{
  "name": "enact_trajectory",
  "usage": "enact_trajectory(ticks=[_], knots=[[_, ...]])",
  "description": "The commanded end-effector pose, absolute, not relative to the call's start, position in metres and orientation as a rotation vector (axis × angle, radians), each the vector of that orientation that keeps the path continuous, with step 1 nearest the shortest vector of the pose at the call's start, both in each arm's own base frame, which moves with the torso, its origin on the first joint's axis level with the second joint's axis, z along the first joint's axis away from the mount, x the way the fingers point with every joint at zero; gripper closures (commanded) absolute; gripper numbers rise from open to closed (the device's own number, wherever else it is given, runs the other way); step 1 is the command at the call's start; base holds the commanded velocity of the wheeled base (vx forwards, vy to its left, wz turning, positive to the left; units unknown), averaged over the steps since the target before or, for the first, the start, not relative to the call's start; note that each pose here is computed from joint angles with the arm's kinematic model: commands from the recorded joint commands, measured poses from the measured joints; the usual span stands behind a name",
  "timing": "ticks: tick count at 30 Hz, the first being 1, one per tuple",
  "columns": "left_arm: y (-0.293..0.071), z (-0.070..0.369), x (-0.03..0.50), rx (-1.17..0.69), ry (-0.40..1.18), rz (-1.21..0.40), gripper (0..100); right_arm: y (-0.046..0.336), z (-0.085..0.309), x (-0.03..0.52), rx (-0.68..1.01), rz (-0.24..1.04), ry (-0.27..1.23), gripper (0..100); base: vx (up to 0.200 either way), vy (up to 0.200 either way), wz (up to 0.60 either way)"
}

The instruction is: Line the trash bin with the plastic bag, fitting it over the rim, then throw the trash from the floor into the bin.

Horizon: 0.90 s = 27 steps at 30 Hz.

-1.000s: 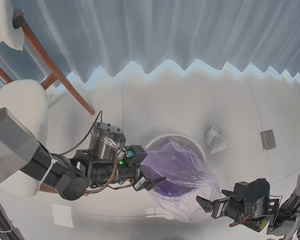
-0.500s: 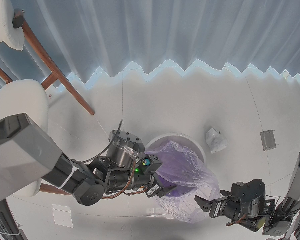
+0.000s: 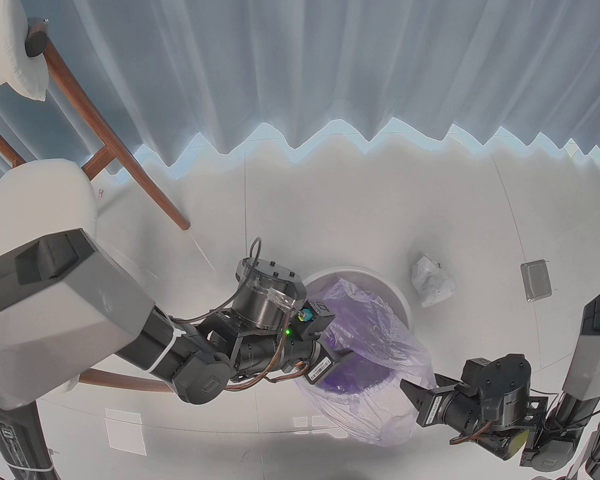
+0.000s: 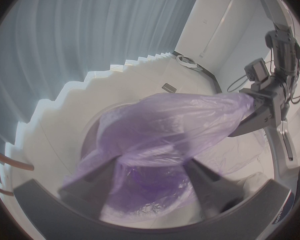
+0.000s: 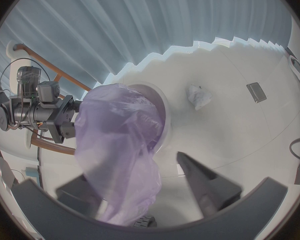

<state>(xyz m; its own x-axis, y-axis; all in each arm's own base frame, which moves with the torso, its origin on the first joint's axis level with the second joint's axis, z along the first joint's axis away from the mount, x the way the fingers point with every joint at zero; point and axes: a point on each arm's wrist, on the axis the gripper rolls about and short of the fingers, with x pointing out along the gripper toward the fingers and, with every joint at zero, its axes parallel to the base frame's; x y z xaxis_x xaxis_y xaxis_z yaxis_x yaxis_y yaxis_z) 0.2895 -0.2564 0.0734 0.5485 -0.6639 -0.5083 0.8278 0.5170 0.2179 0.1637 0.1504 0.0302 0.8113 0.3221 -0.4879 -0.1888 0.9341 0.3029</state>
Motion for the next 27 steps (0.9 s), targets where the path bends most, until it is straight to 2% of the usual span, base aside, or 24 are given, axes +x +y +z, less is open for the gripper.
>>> enact_trajectory(ticks=[1,8,13,19,27], knots=[[-0.262,0.07,0.287,0.436,0.405,-0.915,100,0.15,0.022,0.164,0.238,0.268,0.572,100,0.0,0.0,0.0],[-0.265,0.076,0.29,0.423,0.377,-0.89,100,0.147,0.026,0.167,0.254,0.257,0.55,100,0.0,0.0,0.0],[-0.256,0.099,0.296,0.356,0.334,-0.848,100,0.138,0.045,0.186,0.336,0.233,0.445,100,0.0,0.0,0.0],[-0.227,0.112,0.32,0.33,0.35,-0.766,100,0.125,0.063,0.206,0.424,0.323,0.4,100,0.0,0.0,0.0],[-0.242,0.15,0.336,0.108,0.424,-0.75,100,0.108,0.065,0.226,0.474,0.391,0.405,100,0.0,0.0,0.0]])
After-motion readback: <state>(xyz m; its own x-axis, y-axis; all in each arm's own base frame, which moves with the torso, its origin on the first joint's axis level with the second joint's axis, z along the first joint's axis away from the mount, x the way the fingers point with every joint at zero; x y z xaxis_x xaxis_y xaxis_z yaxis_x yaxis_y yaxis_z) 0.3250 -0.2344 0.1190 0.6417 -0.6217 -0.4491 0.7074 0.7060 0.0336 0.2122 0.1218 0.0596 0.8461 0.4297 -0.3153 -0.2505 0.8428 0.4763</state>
